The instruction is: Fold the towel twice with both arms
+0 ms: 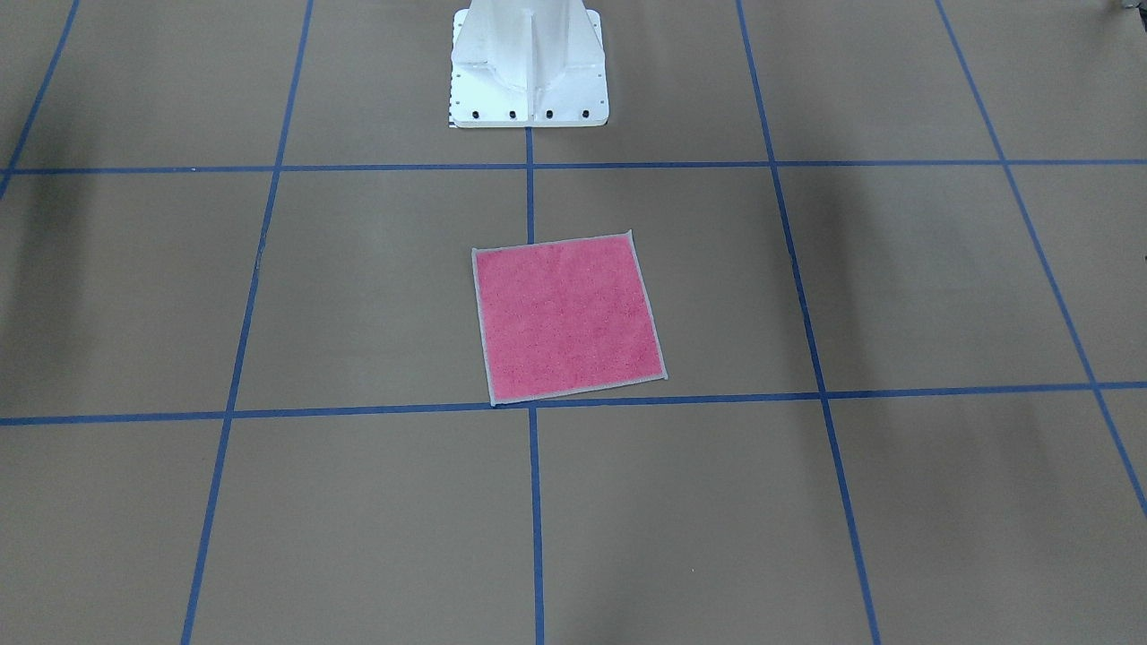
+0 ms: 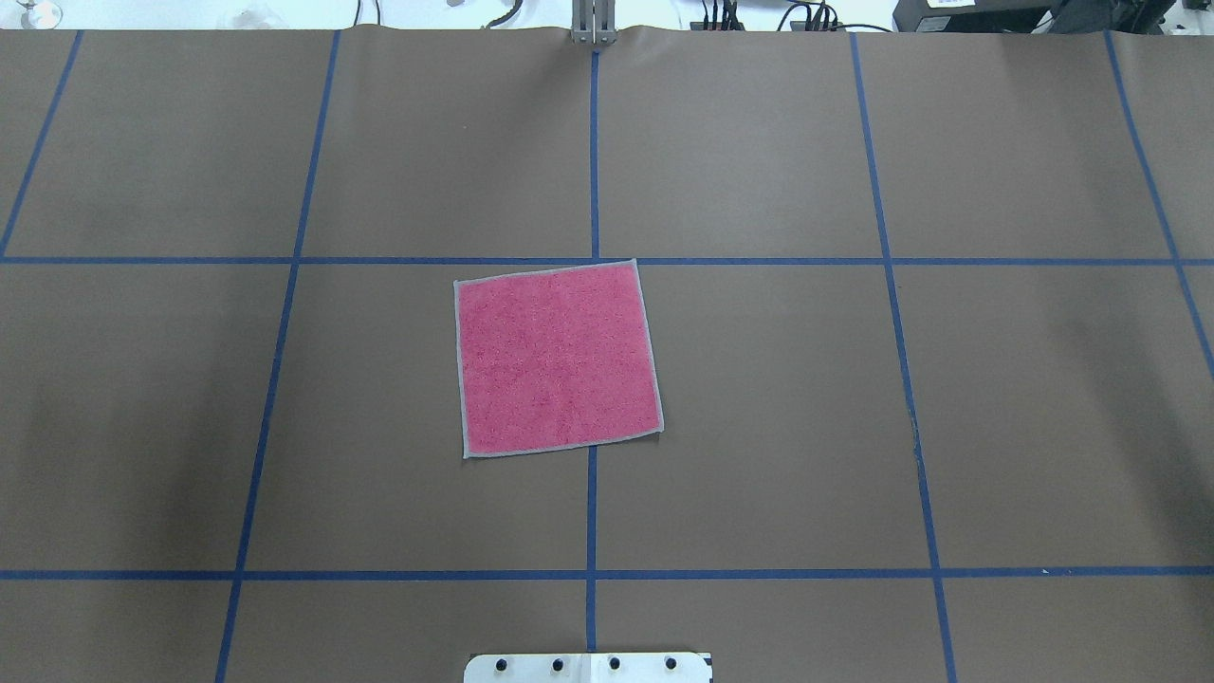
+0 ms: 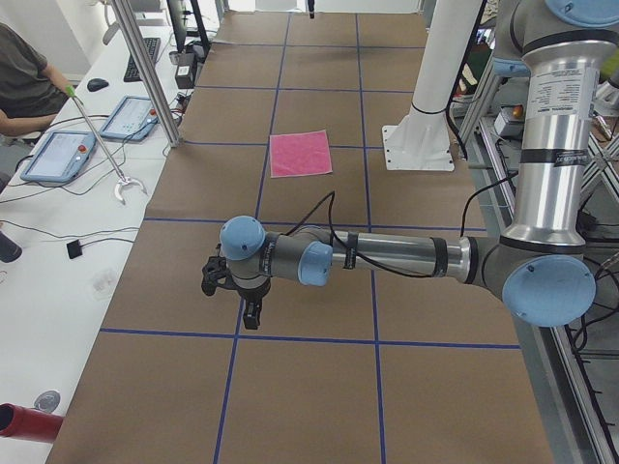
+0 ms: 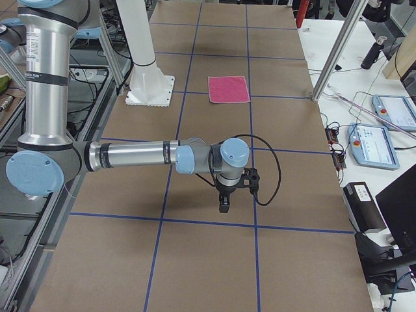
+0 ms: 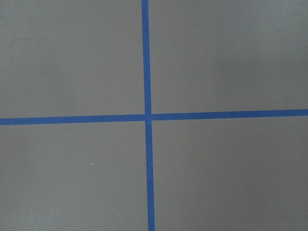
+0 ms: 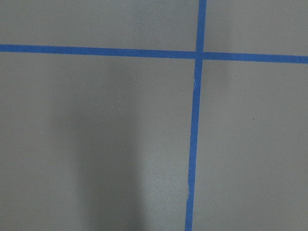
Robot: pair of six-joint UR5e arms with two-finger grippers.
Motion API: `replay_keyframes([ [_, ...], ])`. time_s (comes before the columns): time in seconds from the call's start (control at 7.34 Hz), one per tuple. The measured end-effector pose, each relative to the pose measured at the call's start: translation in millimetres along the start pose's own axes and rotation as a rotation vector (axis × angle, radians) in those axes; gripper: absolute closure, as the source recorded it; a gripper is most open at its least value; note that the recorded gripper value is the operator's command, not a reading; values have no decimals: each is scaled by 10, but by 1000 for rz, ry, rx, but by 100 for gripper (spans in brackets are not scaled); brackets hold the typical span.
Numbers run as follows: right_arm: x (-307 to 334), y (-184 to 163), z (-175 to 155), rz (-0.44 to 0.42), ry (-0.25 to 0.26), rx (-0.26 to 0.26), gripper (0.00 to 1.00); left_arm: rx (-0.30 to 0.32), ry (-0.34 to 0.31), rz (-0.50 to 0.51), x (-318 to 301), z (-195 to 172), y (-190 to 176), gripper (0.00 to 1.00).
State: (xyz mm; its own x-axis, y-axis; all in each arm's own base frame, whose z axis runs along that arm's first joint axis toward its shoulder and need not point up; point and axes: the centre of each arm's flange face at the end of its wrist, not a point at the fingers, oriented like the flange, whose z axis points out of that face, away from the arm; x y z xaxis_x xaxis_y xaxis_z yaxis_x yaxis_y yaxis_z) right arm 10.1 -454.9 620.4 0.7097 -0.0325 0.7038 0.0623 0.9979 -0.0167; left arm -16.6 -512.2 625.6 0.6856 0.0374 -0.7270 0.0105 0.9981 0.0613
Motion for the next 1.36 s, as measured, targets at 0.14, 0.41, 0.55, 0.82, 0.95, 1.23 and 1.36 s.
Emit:
replay_keyframes([
  [0.14, -1, 0, -2, 0, 0, 1, 0, -3, 8, -1, -9, 13, 29, 0],
  [0.41, -22, -23, -15, -9, -2, 4, 0, -5, 21, 3, -2, 17, 51, 0],
  [0.55, -40, -42, -23, -11, -5, 6, 0, -6, 22, 4, -4, 23, 53, 0],
  [0.82, -64, -71, -34, -16, -9, 10, 0, -8, 20, 3, -17, 37, 57, 0],
  [0.95, -79, -81, -46, -32, -12, 22, 0, -8, 20, 3, -15, 36, 57, 0],
  [1.23, -87, -71, -29, -63, -23, 48, 0, -8, 22, -1, -7, 32, 55, 0],
  [1.36, -98, -64, -18, -68, -33, 51, 0, -6, 23, 0, 1, 25, 51, 0],
])
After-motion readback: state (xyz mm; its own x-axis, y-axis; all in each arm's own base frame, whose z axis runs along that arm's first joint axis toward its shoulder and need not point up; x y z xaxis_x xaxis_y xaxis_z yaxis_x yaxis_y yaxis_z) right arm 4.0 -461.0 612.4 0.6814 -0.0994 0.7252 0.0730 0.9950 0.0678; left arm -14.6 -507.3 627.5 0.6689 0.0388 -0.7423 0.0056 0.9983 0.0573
